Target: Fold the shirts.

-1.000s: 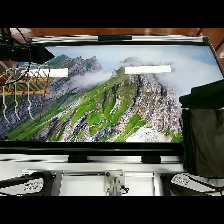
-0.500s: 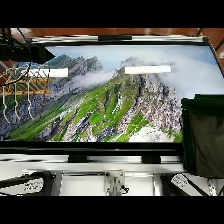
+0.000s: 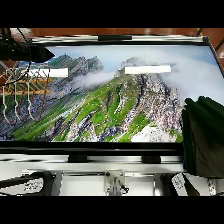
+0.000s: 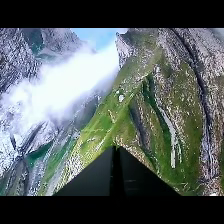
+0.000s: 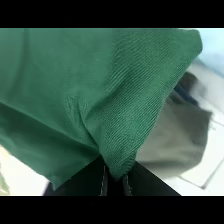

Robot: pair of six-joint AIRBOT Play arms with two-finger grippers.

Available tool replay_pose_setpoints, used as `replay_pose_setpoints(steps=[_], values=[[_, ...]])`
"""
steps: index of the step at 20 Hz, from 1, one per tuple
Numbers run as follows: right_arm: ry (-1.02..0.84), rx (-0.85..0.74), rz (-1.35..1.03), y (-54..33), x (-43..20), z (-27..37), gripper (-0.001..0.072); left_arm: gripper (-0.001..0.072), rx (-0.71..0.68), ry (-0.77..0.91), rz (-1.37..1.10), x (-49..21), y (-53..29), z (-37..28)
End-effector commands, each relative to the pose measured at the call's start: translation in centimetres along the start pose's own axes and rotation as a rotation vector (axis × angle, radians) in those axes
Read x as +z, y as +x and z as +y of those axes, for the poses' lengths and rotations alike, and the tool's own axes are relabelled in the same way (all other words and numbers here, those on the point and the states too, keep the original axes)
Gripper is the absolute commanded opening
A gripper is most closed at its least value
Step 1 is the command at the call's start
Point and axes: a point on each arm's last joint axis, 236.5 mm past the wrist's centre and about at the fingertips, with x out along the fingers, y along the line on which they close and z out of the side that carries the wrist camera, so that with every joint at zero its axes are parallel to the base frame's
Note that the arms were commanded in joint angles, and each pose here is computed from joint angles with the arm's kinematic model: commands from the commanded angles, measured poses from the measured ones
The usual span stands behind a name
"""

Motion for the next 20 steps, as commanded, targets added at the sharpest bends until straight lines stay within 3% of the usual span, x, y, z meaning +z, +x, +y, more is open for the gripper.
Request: replay_pose_setpoints(steps=[1, 14, 15, 16, 17, 20], values=[[0.009, -0.130, 0.169, 2.4, -4.7, -3.4, 0.0070, 0.0033, 0.001, 0.000, -0.004, 0.1, 0.0, 0.0], [0.049, -0.254, 0.338, 6.3, -9.0, -5.9, 0.0089, 0.0033, -0.028, -0.016, -0.016, 0.4, 0.0, -0.7], [0.047, -0.280, 0.334, 6.2, -8.9, -6.5, 0.0164, 0.0033, -0.028, -0.015, -0.016, 0.4, 0.0, -0.7], [0.040, -0.319, 0.327, 5.9, -8.7, -7.4, 0.0356, 0.0033, -0.028, -0.016, -0.016, 0.4, 0.0, -0.7], [0.020, -0.351, 0.324, 5.7, -8.5, -8.2, 0.0467, 0.0033, -0.028, -0.015, -0.016, 0.4, 0.0, -0.7], [-0.038, -0.343, 0.310, 5.2, -7.9, -8.3, 0.0467, 0.0033, -0.023, -0.016, -0.026, 0.6, 0.0, -0.6]])
